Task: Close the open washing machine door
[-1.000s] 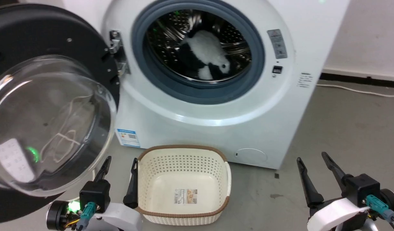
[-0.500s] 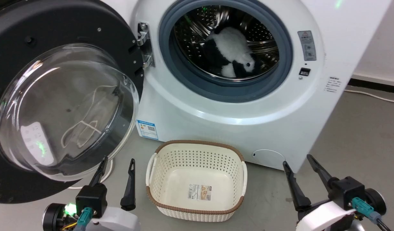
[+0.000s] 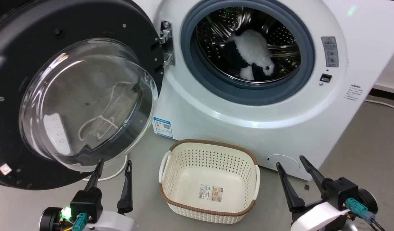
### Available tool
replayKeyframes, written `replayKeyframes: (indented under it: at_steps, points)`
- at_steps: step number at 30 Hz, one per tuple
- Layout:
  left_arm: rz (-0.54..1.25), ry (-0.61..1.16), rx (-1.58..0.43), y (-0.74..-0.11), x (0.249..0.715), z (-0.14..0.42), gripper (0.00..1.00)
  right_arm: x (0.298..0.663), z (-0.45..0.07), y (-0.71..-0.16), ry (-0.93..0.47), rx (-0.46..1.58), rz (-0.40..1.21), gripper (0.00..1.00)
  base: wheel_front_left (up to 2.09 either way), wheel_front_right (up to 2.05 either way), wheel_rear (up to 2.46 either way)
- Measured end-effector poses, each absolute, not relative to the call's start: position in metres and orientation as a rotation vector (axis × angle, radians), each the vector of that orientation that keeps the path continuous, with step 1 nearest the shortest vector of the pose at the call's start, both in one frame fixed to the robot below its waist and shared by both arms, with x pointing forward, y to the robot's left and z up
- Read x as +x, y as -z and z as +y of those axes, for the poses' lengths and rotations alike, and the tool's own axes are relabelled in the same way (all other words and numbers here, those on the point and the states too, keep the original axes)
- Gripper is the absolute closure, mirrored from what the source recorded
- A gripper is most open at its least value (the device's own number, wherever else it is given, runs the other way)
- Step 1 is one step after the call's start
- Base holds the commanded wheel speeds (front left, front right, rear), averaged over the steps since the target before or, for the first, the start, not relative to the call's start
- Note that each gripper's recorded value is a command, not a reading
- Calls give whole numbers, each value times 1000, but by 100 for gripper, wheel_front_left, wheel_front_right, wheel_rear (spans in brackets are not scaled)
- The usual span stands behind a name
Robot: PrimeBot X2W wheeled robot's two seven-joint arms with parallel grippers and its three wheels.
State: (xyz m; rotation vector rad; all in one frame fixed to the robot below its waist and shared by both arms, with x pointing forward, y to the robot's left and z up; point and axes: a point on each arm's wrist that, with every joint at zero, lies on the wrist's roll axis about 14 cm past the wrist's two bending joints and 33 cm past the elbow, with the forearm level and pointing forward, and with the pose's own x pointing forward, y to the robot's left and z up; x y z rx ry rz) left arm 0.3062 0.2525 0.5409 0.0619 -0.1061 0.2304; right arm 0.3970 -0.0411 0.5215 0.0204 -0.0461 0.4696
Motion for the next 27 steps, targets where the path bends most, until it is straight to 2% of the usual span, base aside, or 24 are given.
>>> replayKeyframes:
  at_steps: [15,16,17,18,27]
  points:
    - [-140,-285,60,-546,284,269,0,397,-23,-524,-521,45,-66,0,0,0,0]
    - [-144,-284,58,-546,283,269,18,397,-21,-524,-525,46,-67,0,0,0,0]
    - [-145,-288,54,-546,282,270,89,397,-19,-523,-530,47,-66,0,0,0,0]
    - [-146,-287,49,-546,282,270,100,397,-18,-523,-534,47,-65,0,0,0,0]
    - [-233,-385,-33,-565,265,299,100,397,-9,-516,-558,55,-54,0,0,0,0]
